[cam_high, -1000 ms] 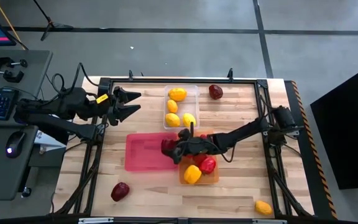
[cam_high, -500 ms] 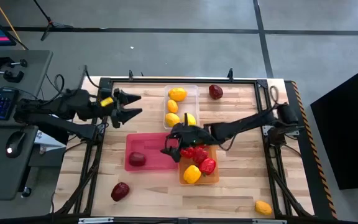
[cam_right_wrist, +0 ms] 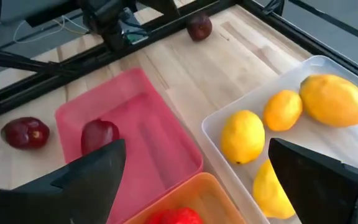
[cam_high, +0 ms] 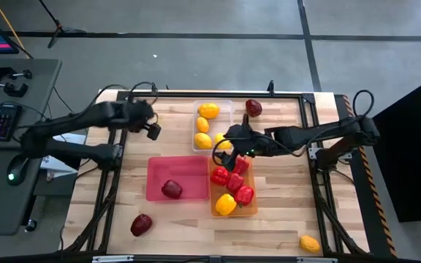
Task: Sort produce into baskets
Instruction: Put the apple into the red bin
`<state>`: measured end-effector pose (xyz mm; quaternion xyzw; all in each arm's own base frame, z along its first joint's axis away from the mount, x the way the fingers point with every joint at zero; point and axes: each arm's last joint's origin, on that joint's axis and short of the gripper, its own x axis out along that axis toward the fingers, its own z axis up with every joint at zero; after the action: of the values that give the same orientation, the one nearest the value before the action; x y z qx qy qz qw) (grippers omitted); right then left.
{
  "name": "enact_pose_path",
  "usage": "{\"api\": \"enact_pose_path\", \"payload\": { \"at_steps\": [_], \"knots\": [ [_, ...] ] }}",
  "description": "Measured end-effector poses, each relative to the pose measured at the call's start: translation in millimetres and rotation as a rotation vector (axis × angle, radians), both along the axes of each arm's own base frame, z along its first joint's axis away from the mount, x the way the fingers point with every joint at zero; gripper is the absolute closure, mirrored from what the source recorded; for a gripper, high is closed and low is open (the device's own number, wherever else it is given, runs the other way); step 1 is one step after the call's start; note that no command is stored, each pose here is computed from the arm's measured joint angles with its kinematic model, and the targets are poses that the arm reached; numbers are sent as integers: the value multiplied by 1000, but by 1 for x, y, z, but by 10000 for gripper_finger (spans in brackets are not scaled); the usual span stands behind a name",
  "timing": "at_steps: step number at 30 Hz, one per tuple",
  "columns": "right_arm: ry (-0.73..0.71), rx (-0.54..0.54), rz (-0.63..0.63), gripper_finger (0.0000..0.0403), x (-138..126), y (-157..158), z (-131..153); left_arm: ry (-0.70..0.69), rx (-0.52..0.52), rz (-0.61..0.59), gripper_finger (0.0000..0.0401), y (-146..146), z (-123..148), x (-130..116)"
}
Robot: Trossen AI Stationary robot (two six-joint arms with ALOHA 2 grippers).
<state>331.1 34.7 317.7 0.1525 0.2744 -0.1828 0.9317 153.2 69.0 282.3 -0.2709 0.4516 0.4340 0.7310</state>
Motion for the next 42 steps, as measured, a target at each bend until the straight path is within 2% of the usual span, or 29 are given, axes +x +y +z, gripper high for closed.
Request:
{"api": "enact_pose_path", "payload": {
  "at_steps": [5, 10, 15, 20, 25, 34, 38, 42],
  "knots": [
    [3, 20, -4, 20, 0, 4, -2, 247, -144, -105, 4, 44, -30, 5],
    [12, 65, -19, 20, 0, 12, -13, 515, -278, -211, 4, 72, -65, 6],
    [14, 119, -63, 20, -4, 19, -30, 731, -328, -250, 4, 87, -92, 9],
    [-8, 192, -99, 20, -7, 25, -48, 811, -304, -318, 4, 96, -106, 14],
    [-50, 251, -117, 20, -9, 30, -62, 951, -264, -390, 4, 104, -118, 16],
    [-104, 313, -106, 20, -12, 42, -72, 1028, -372, -493, 4, 111, -149, 21],
    [-109, 316, -92, 20, -12, 46, -71, 1060, -389, -511, 4, 114, -164, 23],
    [-105, 316, -82, 20, -13, 49, -71, 1066, -384, -499, 8, 112, -167, 25]
  ]
}}
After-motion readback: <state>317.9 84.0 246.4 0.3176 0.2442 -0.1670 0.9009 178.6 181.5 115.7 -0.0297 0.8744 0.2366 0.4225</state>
